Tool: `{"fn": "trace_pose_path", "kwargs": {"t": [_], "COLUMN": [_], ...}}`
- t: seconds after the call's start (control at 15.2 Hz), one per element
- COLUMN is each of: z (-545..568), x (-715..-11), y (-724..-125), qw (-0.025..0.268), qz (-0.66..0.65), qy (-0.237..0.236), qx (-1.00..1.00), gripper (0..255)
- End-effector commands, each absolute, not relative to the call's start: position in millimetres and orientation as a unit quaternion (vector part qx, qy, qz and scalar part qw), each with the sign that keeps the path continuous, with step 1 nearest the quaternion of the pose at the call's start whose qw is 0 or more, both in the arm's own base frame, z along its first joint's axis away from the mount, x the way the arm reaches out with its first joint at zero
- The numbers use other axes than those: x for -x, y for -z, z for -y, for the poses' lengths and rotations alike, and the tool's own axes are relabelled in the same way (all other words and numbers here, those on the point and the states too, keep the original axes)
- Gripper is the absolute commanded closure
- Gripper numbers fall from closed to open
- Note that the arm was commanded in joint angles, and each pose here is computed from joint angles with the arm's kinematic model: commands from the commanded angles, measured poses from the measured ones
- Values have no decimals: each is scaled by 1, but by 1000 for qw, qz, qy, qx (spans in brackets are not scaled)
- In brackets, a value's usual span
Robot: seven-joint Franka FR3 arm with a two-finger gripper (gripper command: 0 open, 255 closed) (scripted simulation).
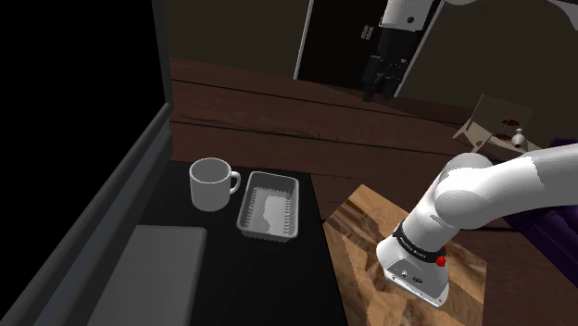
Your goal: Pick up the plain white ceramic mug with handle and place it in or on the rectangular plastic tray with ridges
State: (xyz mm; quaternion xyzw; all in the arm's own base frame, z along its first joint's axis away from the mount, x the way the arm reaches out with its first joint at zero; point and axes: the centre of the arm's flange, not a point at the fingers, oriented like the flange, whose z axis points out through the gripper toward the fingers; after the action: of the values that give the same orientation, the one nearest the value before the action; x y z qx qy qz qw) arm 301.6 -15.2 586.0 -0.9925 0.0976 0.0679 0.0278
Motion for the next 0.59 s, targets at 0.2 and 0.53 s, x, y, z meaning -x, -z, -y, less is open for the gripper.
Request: {"fn": "trace_pose_path", "kwargs": {"t": [0.2,0.53], "z": [-18,-74], "x": [-317,-342], "y": [-571,-545], "qw": [25,21], "qz": [-101,-108], "qy": [-65,-60], "qx": [992,992], "gripper": [0,0]}}
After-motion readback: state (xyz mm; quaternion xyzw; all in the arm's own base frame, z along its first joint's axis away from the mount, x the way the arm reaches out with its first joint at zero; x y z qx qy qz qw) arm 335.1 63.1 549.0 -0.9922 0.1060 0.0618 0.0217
